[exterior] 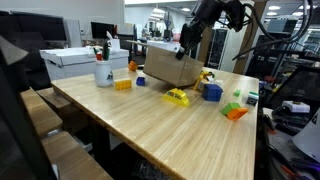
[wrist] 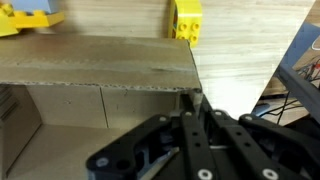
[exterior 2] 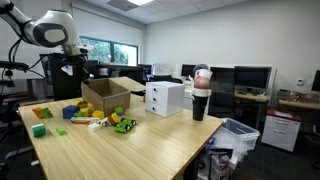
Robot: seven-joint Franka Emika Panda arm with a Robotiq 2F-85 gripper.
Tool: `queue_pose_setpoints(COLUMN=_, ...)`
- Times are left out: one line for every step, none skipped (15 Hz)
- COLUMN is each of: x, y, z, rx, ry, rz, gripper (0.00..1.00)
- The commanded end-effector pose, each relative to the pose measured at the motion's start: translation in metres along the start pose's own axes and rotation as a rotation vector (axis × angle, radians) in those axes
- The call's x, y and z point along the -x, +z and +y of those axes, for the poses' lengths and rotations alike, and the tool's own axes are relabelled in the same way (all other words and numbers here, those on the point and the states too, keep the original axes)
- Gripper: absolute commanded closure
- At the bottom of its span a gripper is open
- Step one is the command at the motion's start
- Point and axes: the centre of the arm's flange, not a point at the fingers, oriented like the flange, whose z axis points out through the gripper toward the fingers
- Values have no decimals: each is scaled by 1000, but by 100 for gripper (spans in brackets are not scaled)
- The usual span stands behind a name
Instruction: Take everything out of the box
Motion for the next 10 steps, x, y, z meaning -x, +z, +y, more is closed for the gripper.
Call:
queue_pose_setpoints(x=6, y=10, z=11, rx=44, ry=47, rz=-3, gripper=96)
queue_pose_setpoints(x=7, y=10, z=14, rx=57, ry=55, rz=-3, gripper=96)
queue_pose_setpoints(x=8, y=11, z=18, rx=67, ry=65, rz=-3, gripper=96)
queue_pose_setpoints(x=8, y=11, z=20, rx=79, ry=75, rz=-3, gripper=96)
queue_pose_setpoints(x=9, y=11, z=22, rx=86, ry=81, rz=-2, gripper=96)
queue_pose_setpoints(x=9, y=11, z=24, rx=93, ry=87, rz=-3, gripper=96)
queue_pose_setpoints(x=9, y=11, z=25, rx=102, ry=93, rz=-5, gripper=96)
queue_pose_setpoints(x=10, y=11, z=27, rx=116, ry=100, rz=-8, gripper=96)
queue_pose_setpoints(x=10, y=11, z=28, rx=123, ry=91, rz=-17, gripper=96)
queue_pose_setpoints(x=10, y=11, z=28, rx=140, ry=85, rz=-33, gripper=96)
